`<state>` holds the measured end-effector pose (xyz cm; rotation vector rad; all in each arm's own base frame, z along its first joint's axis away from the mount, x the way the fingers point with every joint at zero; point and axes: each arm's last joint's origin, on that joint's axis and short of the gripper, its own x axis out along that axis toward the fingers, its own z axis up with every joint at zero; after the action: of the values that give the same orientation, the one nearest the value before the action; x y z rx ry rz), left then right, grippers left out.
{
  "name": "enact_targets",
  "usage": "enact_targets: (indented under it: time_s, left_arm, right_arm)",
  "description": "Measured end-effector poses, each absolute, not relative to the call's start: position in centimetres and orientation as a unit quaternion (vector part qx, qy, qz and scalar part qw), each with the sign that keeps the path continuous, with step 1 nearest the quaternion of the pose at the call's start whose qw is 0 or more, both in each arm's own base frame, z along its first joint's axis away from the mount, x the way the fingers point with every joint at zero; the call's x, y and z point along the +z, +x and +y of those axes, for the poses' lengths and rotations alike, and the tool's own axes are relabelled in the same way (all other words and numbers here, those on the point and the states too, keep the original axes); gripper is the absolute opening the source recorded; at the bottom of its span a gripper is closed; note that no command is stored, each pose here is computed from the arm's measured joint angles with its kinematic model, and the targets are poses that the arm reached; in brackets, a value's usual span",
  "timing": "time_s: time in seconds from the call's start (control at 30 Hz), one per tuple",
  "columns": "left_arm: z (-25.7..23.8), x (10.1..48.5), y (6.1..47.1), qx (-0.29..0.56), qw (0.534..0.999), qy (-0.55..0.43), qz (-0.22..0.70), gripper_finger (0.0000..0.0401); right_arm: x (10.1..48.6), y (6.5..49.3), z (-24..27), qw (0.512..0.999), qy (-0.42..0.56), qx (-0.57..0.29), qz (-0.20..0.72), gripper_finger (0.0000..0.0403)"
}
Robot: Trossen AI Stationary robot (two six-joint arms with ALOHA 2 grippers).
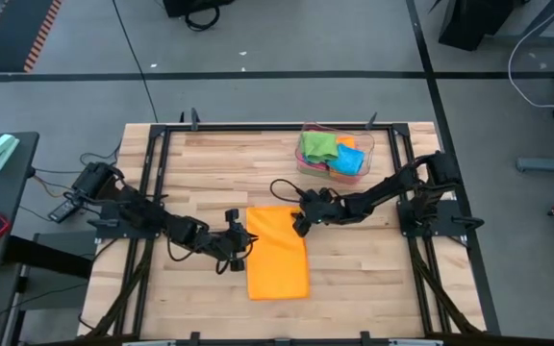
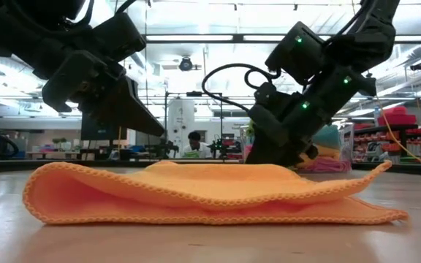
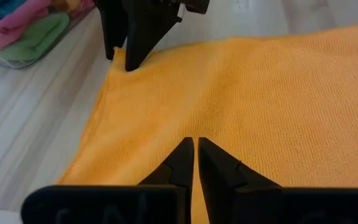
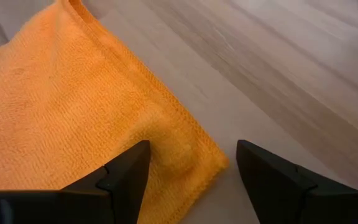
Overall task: Fold microfiber towels
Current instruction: Fold the yellow towel
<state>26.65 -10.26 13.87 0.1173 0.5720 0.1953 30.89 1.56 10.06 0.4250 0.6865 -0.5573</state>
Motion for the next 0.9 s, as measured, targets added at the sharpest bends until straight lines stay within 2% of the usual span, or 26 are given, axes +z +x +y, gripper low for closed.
enact_targets:
  time_s: [0.1,0.2,0.47,0.6,0.77,0.9]
  left_arm:
    - [-10.3,13.8,26.6,0.097,0.953,0.058,0.283,0.0034]
    - [-10.2,13.7,26.6,0.099,0.951,0.056,0.288,0.0038]
    - [-10.2,13.6,26.4,0.103,0.948,0.056,0.297,0.0034]
    - [-9.7,13.3,26.3,0.139,0.942,0.035,0.302,0.0037]
    - [-8.7,12.9,26.2,0.179,0.931,-0.005,0.318,0.0063]
    - [-8.0,12.6,26.0,0.199,0.920,-0.025,0.337,0.0110]
  right_arm:
    - [10.1,30.8,1.6,0.881,0.205,-0.267,0.334,0.0237]
    - [10.1,30.7,1.6,0.878,0.205,-0.270,0.339,0.0208]
    - [10.0,30.6,1.5,0.877,0.189,-0.273,0.348,0.0074]
    - [10.0,30.6,1.7,0.879,0.185,-0.263,0.351,0.0022]
    - [10.5,30.4,2.6,0.890,0.157,-0.224,0.366,0.0006]
    - [12.3,30.0,3.7,0.909,0.116,-0.181,0.358,0.0004]
